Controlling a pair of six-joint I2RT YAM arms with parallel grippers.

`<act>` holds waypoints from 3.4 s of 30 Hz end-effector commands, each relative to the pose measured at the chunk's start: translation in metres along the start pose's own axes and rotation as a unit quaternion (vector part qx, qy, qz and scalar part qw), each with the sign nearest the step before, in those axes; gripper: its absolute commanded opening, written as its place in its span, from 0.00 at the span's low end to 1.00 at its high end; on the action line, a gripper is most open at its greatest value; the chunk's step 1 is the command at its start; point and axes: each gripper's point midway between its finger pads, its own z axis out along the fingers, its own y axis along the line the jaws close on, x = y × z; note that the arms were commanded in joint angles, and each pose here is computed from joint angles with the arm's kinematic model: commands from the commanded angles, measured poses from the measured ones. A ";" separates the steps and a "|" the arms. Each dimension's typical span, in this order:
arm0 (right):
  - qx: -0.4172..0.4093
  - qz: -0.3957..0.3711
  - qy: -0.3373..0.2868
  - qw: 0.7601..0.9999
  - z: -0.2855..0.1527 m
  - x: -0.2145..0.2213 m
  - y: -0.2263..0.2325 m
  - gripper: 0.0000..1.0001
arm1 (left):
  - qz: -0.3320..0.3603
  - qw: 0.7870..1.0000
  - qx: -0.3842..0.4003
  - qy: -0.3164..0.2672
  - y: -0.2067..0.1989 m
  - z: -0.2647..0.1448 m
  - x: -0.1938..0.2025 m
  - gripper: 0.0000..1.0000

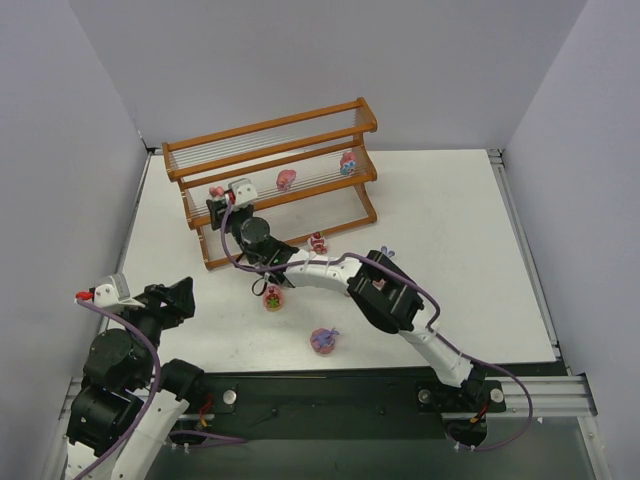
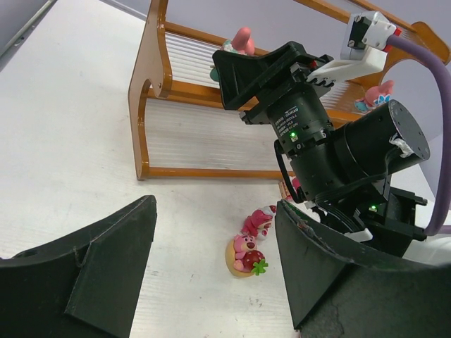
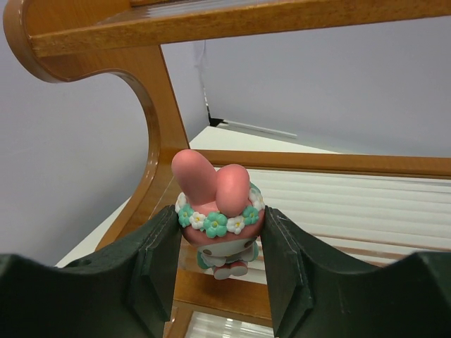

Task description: Place and organize the plastic toys onto the shelf

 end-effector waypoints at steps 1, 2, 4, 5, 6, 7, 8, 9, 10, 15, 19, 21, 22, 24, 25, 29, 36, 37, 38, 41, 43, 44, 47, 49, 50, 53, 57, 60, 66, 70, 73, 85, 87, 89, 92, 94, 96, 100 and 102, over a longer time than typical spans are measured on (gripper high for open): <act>-0.004 0.048 -0.071 0.996 0.012 -0.050 0.010 0.00 | 0.004 1.000 0.000 -0.009 0.000 0.000 -0.004 0.78; -0.001 0.046 -0.069 0.997 0.013 -0.048 0.009 0.00 | 0.004 1.000 0.000 -0.009 0.000 0.000 -0.004 0.78; 0.007 0.046 -0.068 0.997 0.016 -0.044 0.007 0.00 | 0.004 1.000 0.000 -0.009 0.000 0.000 -0.004 0.78; 0.007 0.046 -0.068 0.997 0.016 -0.043 0.007 0.00 | 0.004 1.000 0.000 -0.010 0.000 0.000 -0.005 0.78; 0.008 0.046 -0.069 0.996 0.017 -0.043 0.007 0.00 | 0.005 1.000 -0.001 -0.009 0.001 0.000 -0.004 0.78; 0.011 0.046 -0.067 0.997 0.018 -0.041 0.006 0.00 | 0.004 1.000 -0.002 -0.010 0.001 0.000 -0.004 0.78; 0.013 0.045 -0.067 0.997 0.019 -0.040 0.006 0.00 | 0.004 1.000 -0.001 -0.011 0.001 0.000 -0.005 0.78; 0.016 0.043 -0.064 0.997 0.019 -0.036 0.004 0.00 | 0.004 1.000 -0.001 -0.011 0.001 -0.001 -0.005 0.78; 0.020 0.044 -0.065 0.997 0.020 -0.038 0.003 0.00 | 0.004 1.000 -0.001 -0.011 0.001 -0.001 -0.005 0.78; 0.033 0.042 -0.060 0.997 0.020 -0.032 -0.001 0.02 | 0.003 1.000 -0.002 -0.013 0.001 -0.001 -0.006 0.78; 0.050 0.039 -0.054 0.997 0.019 -0.028 -0.006 0.04 | 0.003 1.000 -0.003 -0.013 0.001 -0.001 -0.006 0.78; 0.058 0.036 -0.049 0.996 0.021 -0.025 -0.008 0.06 | 0.003 1.000 -0.003 -0.013 0.001 -0.001 -0.006 0.78; 0.062 0.036 -0.049 0.996 0.022 -0.025 -0.008 0.07 | 0.003 1.000 -0.003 -0.012 0.002 -0.001 -0.006 0.78; 0.067 0.034 -0.046 0.996 0.024 -0.024 -0.009 0.09 | 0.003 1.000 -0.004 -0.013 0.002 -0.001 -0.006 0.78; 0.067 0.032 -0.044 0.996 0.024 -0.023 -0.008 0.10 | 0.003 1.000 -0.004 -0.012 0.002 -0.001 -0.005 0.78; 0.066 0.029 -0.040 0.997 0.024 -0.018 -0.008 0.19 | 0.002 1.000 -0.003 -0.015 0.002 -0.002 -0.007 0.78; 0.066 0.020 -0.034 0.997 0.024 -0.012 -0.007 0.27 | 0.003 1.000 -0.005 -0.014 0.003 -0.002 -0.006 0.78; 0.067 0.019 -0.033 0.997 0.024 -0.011 -0.007 0.28 | 0.002 1.000 -0.004 -0.014 0.002 -0.002 -0.006 0.78; 0.067 0.019 -0.034 0.997 0.024 -0.011 -0.007 0.28 | 0.002 1.000 -0.004 -0.015 0.002 -0.002 -0.007 0.78; 0.068 0.020 -0.033 0.997 0.024 -0.009 -0.007 0.32 | 0.002 1.000 -0.003 -0.016 0.002 -0.002 -0.007 0.78; 0.068 0.019 -0.034 0.997 0.023 -0.009 -0.007 0.37 | 0.002 1.000 -0.005 -0.015 0.003 -0.002 -0.007 0.78; 0.067 0.017 -0.033 0.997 0.023 -0.008 -0.006 0.40 | 0.002 1.000 -0.005 -0.015 0.003 -0.002 -0.007 0.78; 0.063 0.013 -0.039 0.997 0.021 -0.011 -0.004 0.53 | 0.002 1.000 -0.005 -0.017 0.003 -0.003 -0.008 0.78; 0.060 0.012 -0.044 0.997 0.019 -0.011 -0.003 0.62 | 0.002 1.000 -0.006 -0.015 0.003 -0.002 -0.007 0.78; 0.059 0.011 -0.046 0.997 0.018 -0.014 -0.003 0.65 | 0.003 1.000 -0.007 -0.015 0.003 -0.002 -0.007 0.78; 0.055 0.011 -0.045 0.997 0.018 -0.012 -0.001 0.70 | 0.003 1.000 -0.006 -0.016 0.003 -0.002 -0.007 0.78; 0.059 0.011 -0.046 0.997 0.017 -0.014 -0.003 0.77 | 0.003 1.000 -0.006 -0.015 0.003 -0.002 -0.006 0.78; 0.060 0.012 -0.047 0.997 0.016 -0.016 -0.003 0.81 | 0.003 1.000 -0.006 -0.015 0.003 -0.002 -0.007 0.78; 0.063 0.009 -0.048 0.997 0.009 -0.025 -0.004 0.86 | 0.003 1.000 -0.007 -0.016 0.004 -0.002 -0.007 0.78; 0.062 0.007 -0.051 0.997 0.003 -0.032 -0.004 0.91 | 0.003 1.000 -0.008 -0.015 0.003 -0.002 -0.007 0.78; 0.064 0.010 -0.054 0.996 -0.001 -0.040 -0.004 0.93 | 0.003 1.000 -0.009 -0.014 0.004 -0.001 -0.006 0.78; 0.069 -0.022 -0.037 0.997 -0.062 -0.070 0.002 0.94 | 0.002 1.000 -0.015 -0.014 0.005 0.000 -0.006 0.79; 0.065 -0.027 -0.039 0.997 -0.081 -0.087 0.005 0.94 | 0.003 1.000 -0.014 -0.013 0.005 0.001 -0.005 0.79; 0.056 -0.057 -0.025 0.996 -0.118 -0.094 0.010 0.94 | 0.003 1.000 -0.011 -0.013 0.004 0.001 -0.005 0.79; 0.046 -0.082 0.023 0.995 -0.175 -0.091 0.008 0.92 | 0.006 1.000 -0.008 -0.008 0.002 0.002 -0.003 0.79; 0.065 -0.059 0.039 0.995 -0.207 -0.109 -0.009 0.91 | 0.008 1.000 -0.003 -0.002 0.000 0.004 -0.001 0.79; 0.071 -0.048 0.113 0.990 -0.245 -0.074 -0.026 0.90 | 0.009 1.000 0.001 0.001 -0.002 0.004 0.001 0.79; 0.097 0.017 0.180 0.979 -0.304 -0.068 -0.062 0.89 | 0.014 1.000 0.016 0.009 -0.007 0.006 0.004 0.79; 0.106 0.014 0.213 0.971 -0.331 -0.054 -0.071 0.89 | 0.016 1.000 0.021 0.015 -0.010 0.007 0.006 0.79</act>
